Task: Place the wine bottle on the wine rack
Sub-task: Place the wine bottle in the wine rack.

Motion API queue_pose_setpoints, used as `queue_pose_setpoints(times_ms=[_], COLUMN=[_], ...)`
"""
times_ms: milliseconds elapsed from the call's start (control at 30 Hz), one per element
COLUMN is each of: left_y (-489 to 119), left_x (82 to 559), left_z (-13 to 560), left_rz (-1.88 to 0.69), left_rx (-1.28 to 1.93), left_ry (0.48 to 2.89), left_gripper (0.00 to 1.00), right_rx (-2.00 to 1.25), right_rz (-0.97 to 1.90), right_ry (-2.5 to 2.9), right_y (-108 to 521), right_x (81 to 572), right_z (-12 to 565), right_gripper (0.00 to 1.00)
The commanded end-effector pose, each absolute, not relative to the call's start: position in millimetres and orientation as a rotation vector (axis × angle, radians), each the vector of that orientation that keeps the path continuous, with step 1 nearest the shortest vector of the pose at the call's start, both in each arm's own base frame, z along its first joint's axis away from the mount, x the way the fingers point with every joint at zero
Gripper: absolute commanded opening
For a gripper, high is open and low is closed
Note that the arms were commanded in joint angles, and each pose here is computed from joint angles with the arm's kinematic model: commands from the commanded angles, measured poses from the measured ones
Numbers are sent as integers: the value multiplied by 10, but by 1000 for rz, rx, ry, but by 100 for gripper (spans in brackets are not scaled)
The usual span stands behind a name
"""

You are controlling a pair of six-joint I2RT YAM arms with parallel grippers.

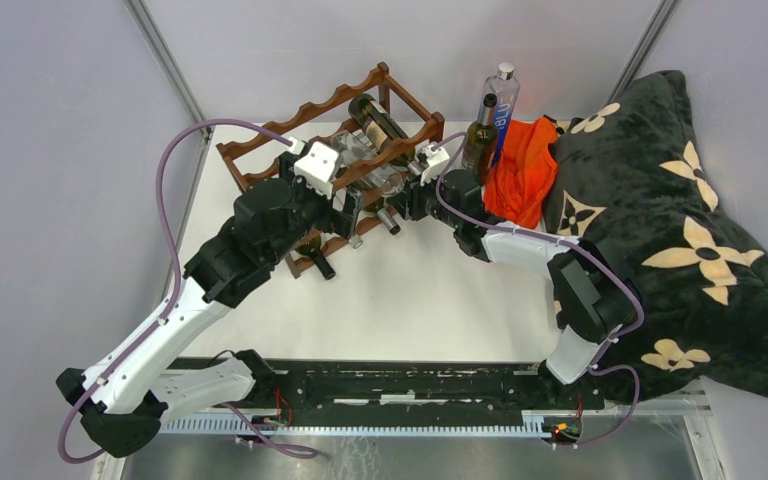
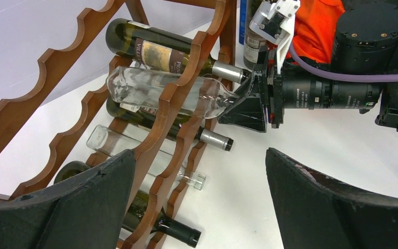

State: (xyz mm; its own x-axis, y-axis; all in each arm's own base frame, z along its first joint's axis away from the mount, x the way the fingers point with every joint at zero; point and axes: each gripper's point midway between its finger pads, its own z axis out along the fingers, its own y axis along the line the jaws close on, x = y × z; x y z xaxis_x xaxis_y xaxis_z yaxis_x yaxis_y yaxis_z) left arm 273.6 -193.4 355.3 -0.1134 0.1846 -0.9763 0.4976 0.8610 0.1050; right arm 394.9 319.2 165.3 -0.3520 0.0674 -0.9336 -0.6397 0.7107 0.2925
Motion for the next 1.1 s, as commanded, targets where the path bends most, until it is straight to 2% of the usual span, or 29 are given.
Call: queue_pose_setpoints(times_ms=[0, 1067], left_y=[-1879, -1871], left_x=[2757, 2835], left_z=[3673, 3543], left_rz=[-297, -255], left_rx=[458, 450], left_ry=[1662, 1687], left_gripper=[100, 100], right_rx=[-381, -255], right_rz=[842, 921], right_ry=[1549, 1572], right_y=[3352, 3670], right_x=[4168, 4531], right_z=[2439, 2374], right_gripper=[0, 0])
